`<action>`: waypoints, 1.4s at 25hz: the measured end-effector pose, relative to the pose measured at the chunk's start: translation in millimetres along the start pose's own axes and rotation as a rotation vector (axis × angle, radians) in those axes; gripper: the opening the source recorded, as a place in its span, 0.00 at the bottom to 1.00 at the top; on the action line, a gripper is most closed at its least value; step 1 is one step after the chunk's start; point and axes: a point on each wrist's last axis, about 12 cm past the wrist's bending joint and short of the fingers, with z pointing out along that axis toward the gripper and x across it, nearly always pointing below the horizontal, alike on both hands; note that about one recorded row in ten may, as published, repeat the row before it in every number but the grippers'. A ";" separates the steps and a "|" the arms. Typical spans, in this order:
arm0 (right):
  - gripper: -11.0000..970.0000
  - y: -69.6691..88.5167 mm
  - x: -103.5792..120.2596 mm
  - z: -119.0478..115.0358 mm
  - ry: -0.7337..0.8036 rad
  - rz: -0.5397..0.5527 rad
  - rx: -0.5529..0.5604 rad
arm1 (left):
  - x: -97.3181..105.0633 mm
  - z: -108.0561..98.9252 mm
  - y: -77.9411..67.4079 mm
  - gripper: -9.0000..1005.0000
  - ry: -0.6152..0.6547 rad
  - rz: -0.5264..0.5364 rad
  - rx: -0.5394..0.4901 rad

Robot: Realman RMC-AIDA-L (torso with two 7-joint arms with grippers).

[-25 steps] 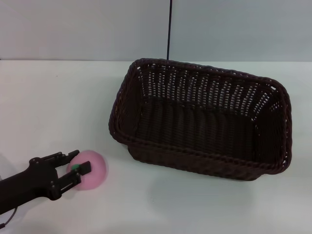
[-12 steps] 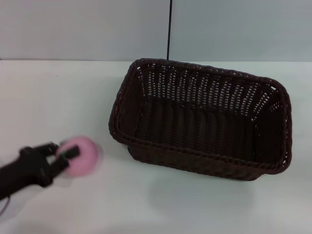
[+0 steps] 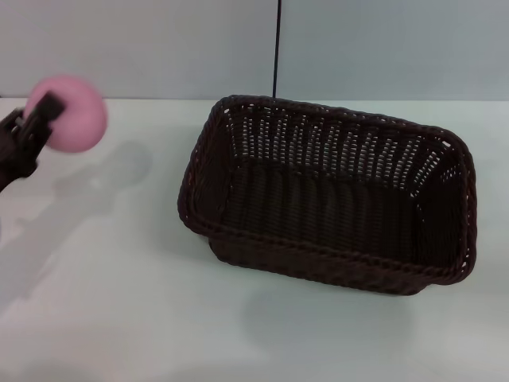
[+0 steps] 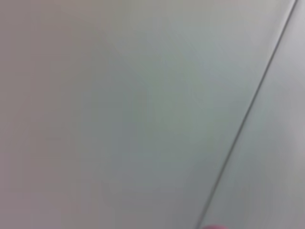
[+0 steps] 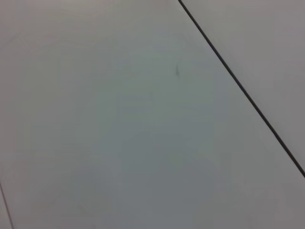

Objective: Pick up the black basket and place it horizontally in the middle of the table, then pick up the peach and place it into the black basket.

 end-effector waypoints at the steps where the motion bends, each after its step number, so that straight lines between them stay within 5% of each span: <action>1: 0.53 0.0 0.0 0.0 0.000 0.000 0.000 | 1.0 10.5 -2.4 0.19 -0.008 -0.016 0.029; 10: 0.53 0.6 6.9 -5.9 0.010 0.007 0.025 | 28.4 83.9 -33.1 0.14 0.110 -0.184 0.236; 20: 0.53 0.6 9.8 -3.3 0.021 0.008 0.031 | 40.0 102.3 -39.0 0.24 0.210 -0.205 0.255; 26: 0.53 0.8 11.6 0.0 0.025 0.009 0.032 | 39.9 102.6 -39.0 0.47 0.207 -0.206 0.254; 29: 0.53 1.2 11.8 1.8 0.026 0.010 0.028 | 37.6 102.1 -37.4 0.68 0.198 -0.201 0.250; 35: 0.53 0.6 11.2 1.3 0.022 0.009 0.032 | 30.5 93.0 -28.7 0.85 0.158 -0.183 0.210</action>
